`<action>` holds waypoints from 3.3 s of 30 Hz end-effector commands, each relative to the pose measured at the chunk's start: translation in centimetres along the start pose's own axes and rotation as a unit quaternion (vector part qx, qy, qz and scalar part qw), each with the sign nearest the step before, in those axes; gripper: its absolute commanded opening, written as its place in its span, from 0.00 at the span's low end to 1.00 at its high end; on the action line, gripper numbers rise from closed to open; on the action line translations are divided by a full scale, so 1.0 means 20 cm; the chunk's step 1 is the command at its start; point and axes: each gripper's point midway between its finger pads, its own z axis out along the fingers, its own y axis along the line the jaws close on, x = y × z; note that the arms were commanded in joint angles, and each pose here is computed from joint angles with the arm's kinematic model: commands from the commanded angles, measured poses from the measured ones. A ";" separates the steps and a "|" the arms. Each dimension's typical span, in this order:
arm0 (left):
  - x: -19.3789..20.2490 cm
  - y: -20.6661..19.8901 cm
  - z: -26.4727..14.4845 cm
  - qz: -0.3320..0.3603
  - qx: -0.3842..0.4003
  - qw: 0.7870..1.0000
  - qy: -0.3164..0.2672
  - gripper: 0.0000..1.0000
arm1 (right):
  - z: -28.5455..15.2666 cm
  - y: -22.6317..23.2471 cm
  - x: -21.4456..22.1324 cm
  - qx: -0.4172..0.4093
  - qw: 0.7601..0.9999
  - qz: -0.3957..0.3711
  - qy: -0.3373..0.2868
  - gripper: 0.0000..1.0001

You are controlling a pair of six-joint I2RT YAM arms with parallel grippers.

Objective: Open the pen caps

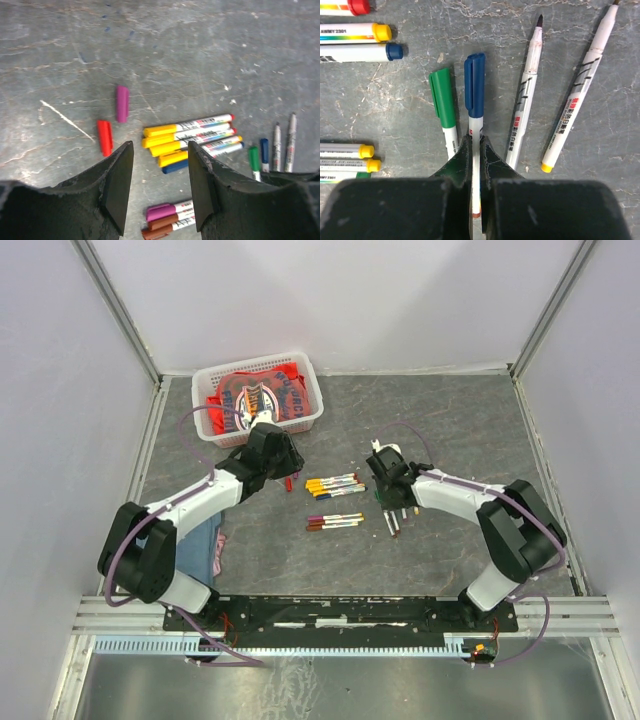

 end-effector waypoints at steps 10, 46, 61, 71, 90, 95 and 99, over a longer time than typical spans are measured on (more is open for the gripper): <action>0.02 -0.50 -0.08 -0.041 0.215 0.975 0.047 0.54 | -0.28 0.08 -0.20 -0.069 0.992 0.011 -0.102 0.01; 0.32 -0.81 -0.03 -0.068 0.293 0.943 0.141 0.53 | -0.48 0.45 -0.33 -0.191 0.967 0.014 -0.167 0.01; 0.36 -0.81 -0.03 -0.068 0.299 0.941 0.147 0.21 | -0.48 0.44 -0.35 -0.179 0.968 0.018 -0.175 0.01; 0.33 -0.84 -0.07 -0.062 0.321 0.935 0.136 0.03 | -0.52 0.41 -0.33 -0.180 0.965 0.032 -0.190 0.25; 0.23 -0.92 -0.19 -0.099 0.406 0.898 0.135 0.03 | -0.51 0.39 -0.29 -0.230 0.951 0.059 -0.197 0.10; 0.21 -0.89 -0.13 -0.105 0.384 0.909 0.127 0.03 | -0.45 0.36 -0.26 -0.219 0.957 0.057 -0.182 0.01; 0.13 -0.81 0.02 -0.102 0.297 0.946 0.083 0.03 | -0.38 0.28 -0.24 -0.154 0.975 0.032 -0.157 0.01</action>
